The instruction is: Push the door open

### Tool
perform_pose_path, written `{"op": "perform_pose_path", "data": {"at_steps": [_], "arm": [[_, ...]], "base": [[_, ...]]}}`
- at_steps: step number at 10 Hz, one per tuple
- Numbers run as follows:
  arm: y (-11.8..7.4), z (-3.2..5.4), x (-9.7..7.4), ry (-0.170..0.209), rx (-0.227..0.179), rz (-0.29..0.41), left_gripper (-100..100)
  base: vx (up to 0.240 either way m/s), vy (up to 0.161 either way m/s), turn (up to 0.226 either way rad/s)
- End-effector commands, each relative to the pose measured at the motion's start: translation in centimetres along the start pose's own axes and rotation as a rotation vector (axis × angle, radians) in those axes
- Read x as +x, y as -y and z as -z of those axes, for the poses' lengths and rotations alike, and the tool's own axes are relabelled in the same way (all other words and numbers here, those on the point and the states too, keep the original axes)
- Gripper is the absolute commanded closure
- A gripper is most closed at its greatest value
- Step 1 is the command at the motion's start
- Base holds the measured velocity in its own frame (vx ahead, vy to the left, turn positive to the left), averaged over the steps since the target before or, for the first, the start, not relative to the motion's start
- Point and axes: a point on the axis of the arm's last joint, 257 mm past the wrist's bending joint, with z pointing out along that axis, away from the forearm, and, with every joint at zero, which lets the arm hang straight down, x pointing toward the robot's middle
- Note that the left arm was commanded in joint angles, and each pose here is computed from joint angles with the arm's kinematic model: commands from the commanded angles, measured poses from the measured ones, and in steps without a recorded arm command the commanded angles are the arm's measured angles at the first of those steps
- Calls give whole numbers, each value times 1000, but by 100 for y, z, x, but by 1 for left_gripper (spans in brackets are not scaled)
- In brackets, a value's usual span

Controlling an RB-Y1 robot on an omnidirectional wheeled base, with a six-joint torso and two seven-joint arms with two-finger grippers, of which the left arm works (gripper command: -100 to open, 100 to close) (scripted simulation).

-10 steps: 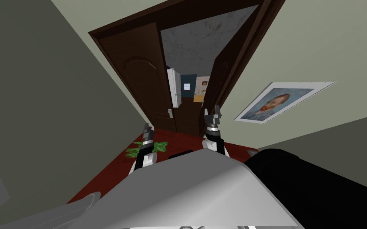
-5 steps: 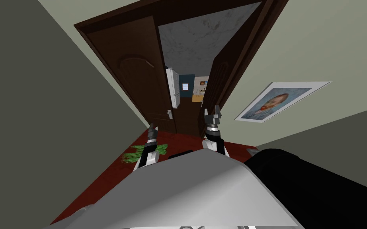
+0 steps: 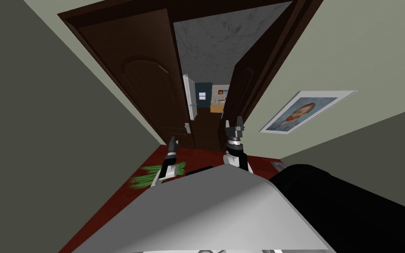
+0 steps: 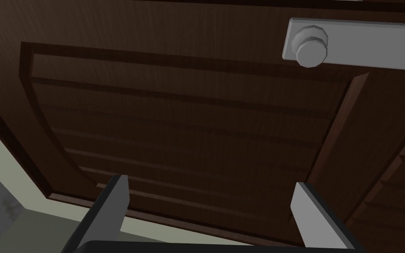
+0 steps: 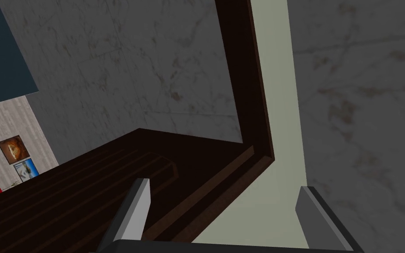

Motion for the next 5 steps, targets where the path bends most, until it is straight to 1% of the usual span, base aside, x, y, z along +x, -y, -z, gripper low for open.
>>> {"op": "perform_pose_path", "data": {"at_steps": [1,2,3,4,5], "arm": [[-113,-17,103,-18,-23,5,-100],[-250,-46,193,-39,-51,9,-100],[-314,-58,236,-49,-64,11,-100],[-376,-69,279,-58,-77,13,-100],[-439,-79,322,-68,-90,14,-100]], "base": [[103,67,-67],[100,101,-146],[86,127,-111],[109,109,-60],[80,48,-72]]}}
